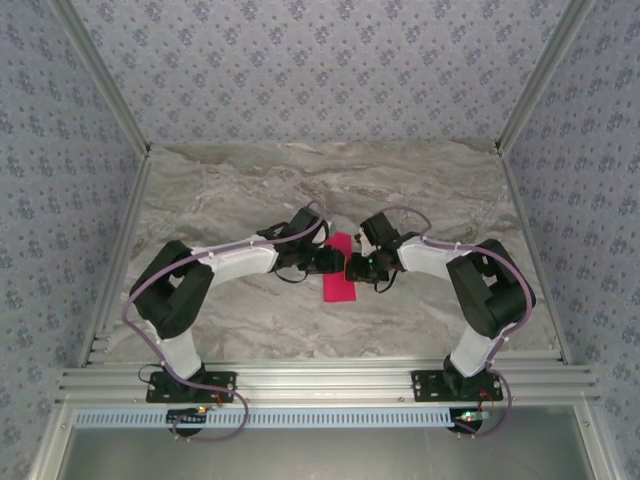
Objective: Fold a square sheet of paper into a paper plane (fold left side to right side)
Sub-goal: First fold the square sheet of paper in half at the center of the table, then hold the square sheet of paper at the center of the table.
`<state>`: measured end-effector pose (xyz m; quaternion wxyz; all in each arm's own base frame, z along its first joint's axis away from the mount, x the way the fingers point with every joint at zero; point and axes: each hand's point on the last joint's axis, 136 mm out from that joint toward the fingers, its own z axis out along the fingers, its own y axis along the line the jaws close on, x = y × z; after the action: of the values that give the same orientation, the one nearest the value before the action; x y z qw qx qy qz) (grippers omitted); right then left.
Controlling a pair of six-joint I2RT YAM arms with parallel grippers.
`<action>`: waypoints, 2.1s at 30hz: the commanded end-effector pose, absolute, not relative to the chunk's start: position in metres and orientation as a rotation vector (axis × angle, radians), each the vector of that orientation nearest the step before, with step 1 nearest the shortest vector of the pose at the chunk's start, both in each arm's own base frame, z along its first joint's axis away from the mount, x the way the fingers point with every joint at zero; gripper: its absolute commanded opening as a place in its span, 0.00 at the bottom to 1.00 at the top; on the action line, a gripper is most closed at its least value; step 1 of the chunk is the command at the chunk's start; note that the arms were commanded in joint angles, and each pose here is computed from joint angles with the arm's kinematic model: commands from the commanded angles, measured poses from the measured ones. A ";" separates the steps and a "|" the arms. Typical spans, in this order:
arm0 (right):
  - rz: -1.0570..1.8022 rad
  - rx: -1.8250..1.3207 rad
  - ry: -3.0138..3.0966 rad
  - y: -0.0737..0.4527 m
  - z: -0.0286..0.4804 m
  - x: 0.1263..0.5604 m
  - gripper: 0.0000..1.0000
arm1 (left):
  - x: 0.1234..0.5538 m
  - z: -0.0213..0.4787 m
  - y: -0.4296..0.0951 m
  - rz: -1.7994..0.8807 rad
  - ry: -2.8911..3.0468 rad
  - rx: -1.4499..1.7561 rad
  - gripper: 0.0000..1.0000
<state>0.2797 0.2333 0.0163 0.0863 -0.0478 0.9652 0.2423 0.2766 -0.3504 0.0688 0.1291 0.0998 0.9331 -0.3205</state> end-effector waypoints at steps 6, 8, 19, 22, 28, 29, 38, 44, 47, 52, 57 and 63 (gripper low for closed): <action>0.458 -0.133 3.033 0.200 -0.022 0.257 0.25 | 0.278 0.036 -0.337 -0.800 2.787 0.243 0.32; 0.449 -0.139 3.036 0.199 -0.022 0.256 0.25 | 0.278 0.028 -0.332 -0.773 2.804 0.225 0.32; 0.420 -0.151 3.055 0.196 -0.025 0.253 0.25 | 0.275 0.011 -0.302 -0.717 2.835 0.144 0.30; 0.415 -0.149 3.056 0.195 -0.025 0.253 0.25 | 0.276 0.015 -0.294 -0.728 2.823 0.125 0.30; 0.432 -0.159 3.052 0.198 -0.023 0.253 0.24 | 0.282 0.046 -0.296 -0.850 2.734 0.143 0.31; 0.437 -0.161 3.050 0.199 -0.022 0.253 0.25 | 0.283 0.057 -0.301 -0.899 2.700 0.161 0.30; 0.442 -0.171 3.046 0.203 -0.020 0.254 0.25 | 0.289 0.074 -0.341 -1.079 2.615 0.227 0.30; 0.448 -0.181 3.045 0.205 -0.019 0.253 0.25 | 0.297 0.044 -0.346 -1.029 2.672 0.192 0.28; 0.466 -0.188 3.022 0.207 -0.014 0.256 0.24 | 0.296 0.033 -0.339 -0.980 2.703 0.170 0.28; 0.640 -0.249 2.896 0.225 0.015 0.269 0.25 | 0.284 0.019 -0.329 -0.915 2.760 0.151 0.27; 0.743 -0.273 2.754 0.232 0.057 0.295 0.24 | 0.276 0.006 -0.324 -0.878 2.798 0.129 0.27; 0.770 -0.259 2.677 0.237 0.070 0.325 0.24 | 0.274 0.003 -0.326 -0.863 2.806 0.135 0.26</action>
<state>0.3112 0.2275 0.0569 0.1512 -0.0758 0.9525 0.2533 0.2903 -0.3357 0.0256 0.1308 0.0522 0.9353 -0.3247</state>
